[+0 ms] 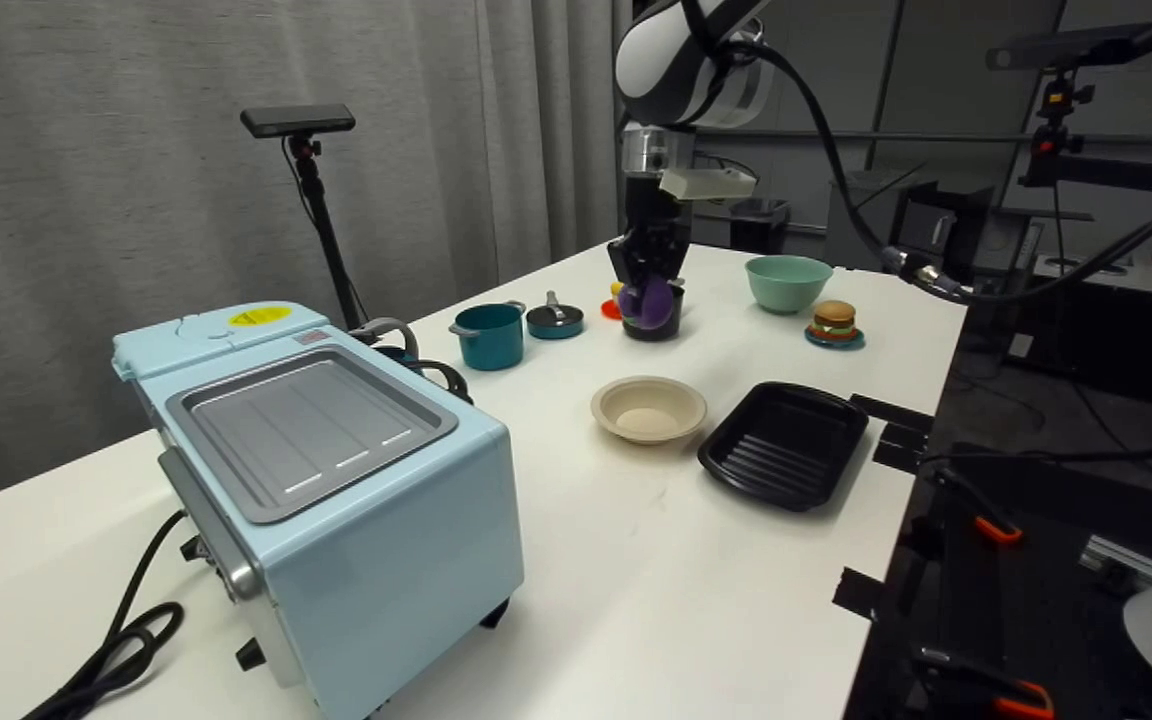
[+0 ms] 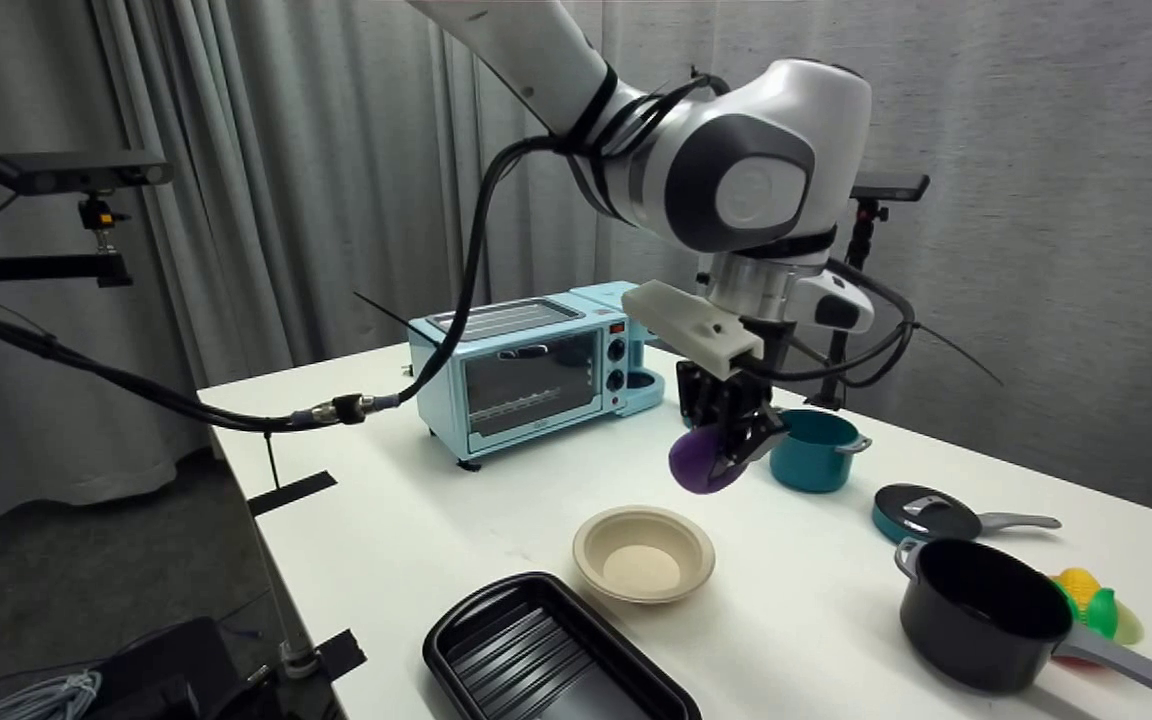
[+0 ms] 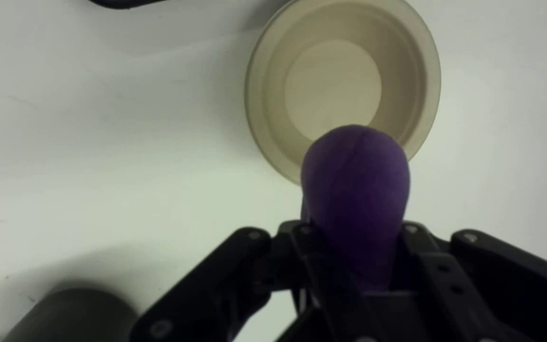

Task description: Put the purple plush toy on the beige plate

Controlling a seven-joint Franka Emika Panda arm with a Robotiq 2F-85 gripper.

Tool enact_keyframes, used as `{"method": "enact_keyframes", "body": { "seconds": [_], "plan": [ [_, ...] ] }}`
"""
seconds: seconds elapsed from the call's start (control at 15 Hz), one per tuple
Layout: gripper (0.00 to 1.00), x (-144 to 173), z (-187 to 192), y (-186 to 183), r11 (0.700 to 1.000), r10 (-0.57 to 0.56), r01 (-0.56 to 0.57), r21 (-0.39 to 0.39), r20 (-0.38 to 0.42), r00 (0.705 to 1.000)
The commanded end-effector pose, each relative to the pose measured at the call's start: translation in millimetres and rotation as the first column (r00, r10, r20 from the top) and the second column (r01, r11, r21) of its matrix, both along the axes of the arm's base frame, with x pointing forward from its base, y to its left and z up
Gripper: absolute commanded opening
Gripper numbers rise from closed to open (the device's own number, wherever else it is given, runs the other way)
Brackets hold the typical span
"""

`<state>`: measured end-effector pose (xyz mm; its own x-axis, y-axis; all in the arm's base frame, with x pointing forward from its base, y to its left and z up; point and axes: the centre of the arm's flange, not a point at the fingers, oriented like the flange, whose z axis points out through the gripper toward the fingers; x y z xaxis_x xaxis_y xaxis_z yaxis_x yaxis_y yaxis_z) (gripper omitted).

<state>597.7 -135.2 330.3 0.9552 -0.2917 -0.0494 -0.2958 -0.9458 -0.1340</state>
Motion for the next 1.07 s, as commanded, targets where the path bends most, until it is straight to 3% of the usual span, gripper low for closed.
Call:
{"method": "enact_keyframes", "body": {
  "seconds": [0.0,0.4,1.0],
  "plan": [
    [0.06,-7,-22,3,0.996,0.040,-0.035,0.081,-0.064,0.997],
    [0.06,-10,-64,12,0.990,0.074,-0.052,0.130,-0.169,0.983],
    [0.06,-1,-116,32,0.990,0.095,-0.070,0.119,-0.217,0.972]
  ]
}}
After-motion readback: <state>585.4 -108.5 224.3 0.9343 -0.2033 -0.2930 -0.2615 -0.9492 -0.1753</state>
